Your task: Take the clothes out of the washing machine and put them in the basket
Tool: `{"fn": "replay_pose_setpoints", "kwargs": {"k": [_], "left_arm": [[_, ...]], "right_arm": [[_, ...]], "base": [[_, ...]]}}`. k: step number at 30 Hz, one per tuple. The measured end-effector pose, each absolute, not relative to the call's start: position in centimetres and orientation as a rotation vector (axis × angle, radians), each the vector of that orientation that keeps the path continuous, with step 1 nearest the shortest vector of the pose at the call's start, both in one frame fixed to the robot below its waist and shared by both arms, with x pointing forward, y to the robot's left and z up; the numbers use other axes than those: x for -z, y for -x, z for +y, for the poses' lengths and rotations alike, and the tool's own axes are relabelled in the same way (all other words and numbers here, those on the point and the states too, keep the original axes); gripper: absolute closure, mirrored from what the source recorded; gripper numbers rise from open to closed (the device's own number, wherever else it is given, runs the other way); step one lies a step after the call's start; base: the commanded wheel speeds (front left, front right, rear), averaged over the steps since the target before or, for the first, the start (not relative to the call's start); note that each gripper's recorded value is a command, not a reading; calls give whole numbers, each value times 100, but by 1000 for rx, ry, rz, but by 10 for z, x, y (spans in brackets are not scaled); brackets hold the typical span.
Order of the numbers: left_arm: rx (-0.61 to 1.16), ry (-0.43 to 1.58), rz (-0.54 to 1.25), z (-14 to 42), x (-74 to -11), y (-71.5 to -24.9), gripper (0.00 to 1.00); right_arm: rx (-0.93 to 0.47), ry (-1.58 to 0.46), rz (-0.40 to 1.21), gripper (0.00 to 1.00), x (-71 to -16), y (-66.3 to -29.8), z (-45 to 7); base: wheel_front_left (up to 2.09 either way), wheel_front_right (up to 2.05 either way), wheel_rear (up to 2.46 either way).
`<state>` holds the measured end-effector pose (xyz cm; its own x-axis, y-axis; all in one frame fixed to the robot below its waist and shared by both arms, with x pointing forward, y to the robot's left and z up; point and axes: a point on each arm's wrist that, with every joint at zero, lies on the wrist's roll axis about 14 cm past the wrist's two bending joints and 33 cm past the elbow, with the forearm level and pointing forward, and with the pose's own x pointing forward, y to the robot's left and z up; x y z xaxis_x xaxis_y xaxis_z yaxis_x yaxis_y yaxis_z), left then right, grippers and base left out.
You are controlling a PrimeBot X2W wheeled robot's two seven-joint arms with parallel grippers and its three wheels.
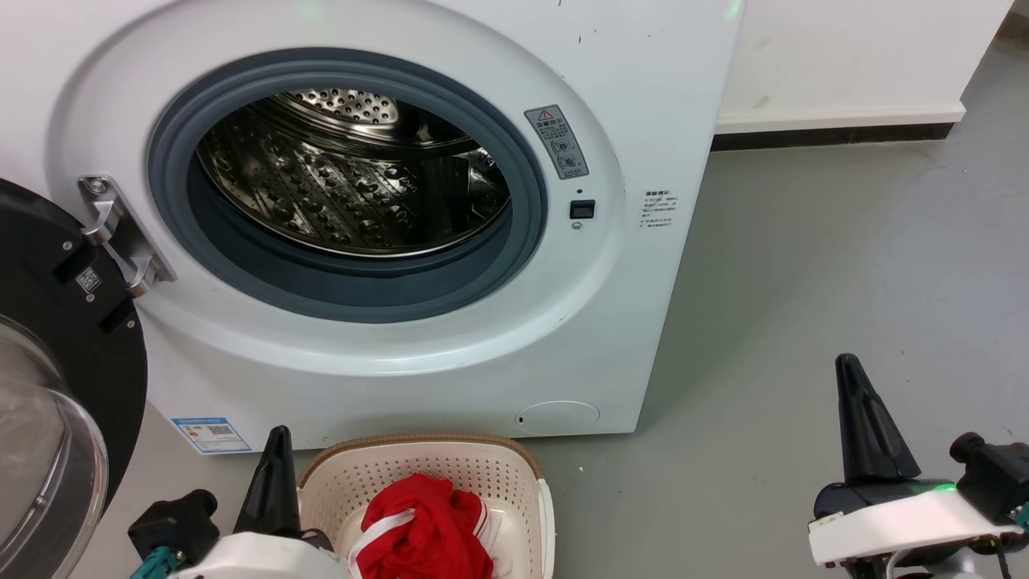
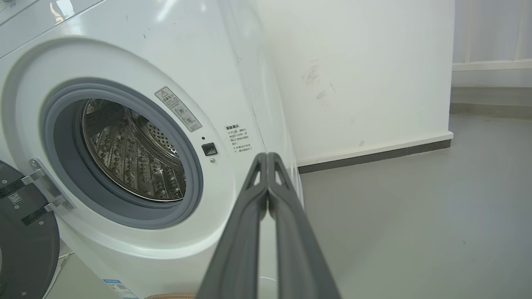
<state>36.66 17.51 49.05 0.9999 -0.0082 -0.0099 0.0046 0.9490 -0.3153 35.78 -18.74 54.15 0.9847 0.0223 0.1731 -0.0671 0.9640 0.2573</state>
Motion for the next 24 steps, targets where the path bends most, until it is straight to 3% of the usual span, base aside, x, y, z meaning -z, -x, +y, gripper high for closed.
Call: {"fn": "replay_pose_setpoints", "kwargs": {"k": [24], "left_arm": [[-41,712,57,184,-486,-374,100]], "right_arm": [[-7,-676,-101,100,-526,-367,-197]], "base": [[0,0,0]]}}
